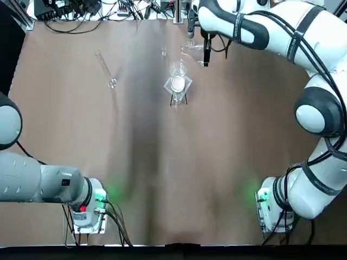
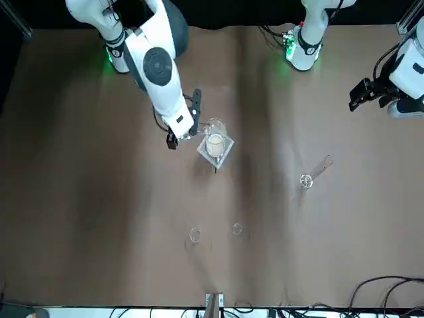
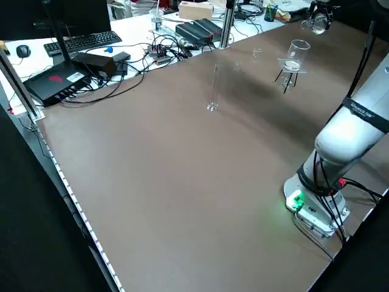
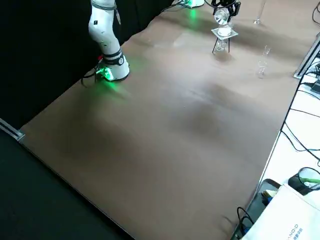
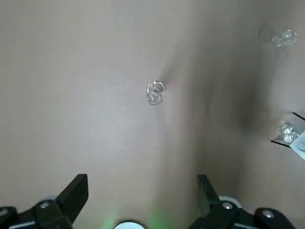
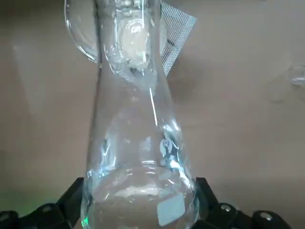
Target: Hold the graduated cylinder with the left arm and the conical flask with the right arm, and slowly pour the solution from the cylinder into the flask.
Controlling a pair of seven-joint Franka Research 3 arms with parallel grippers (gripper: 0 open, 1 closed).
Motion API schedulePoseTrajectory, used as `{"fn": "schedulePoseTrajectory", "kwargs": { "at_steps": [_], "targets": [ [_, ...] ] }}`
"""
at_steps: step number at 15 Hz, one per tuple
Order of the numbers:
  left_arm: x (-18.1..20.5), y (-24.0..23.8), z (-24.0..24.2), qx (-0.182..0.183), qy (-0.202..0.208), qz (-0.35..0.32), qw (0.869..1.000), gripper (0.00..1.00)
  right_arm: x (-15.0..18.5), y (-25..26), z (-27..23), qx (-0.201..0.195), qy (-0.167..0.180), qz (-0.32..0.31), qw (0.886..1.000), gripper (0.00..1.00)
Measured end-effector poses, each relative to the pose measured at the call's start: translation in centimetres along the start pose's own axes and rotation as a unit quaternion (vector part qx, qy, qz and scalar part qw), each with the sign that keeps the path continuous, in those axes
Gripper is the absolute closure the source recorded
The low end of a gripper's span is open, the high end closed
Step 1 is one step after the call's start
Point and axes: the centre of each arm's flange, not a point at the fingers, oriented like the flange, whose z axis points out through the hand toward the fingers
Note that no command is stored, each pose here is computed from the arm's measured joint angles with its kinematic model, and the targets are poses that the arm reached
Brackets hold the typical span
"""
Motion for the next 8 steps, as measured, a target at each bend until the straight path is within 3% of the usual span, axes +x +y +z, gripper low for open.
{"fn": "schedulePoseTrajectory", "kwargs": {
  "at_steps": [5, 8],
  "targets": [
    [-0.1, 0.3, 0.0, 0.0, -0.001, 0.003, 1.0, 0.0, -3.8, 3.4, -1.2, 0.019, 0.04, -0.007, 0.999, 0.04],
    [0.0, 0.0, 0.0, 0.0, -0.001, 0.0, 1.0, 0.0, -7.7, 6.3, -2.0, 0.033, 0.073, -0.013, 0.997, 0.04]
  ]
}}
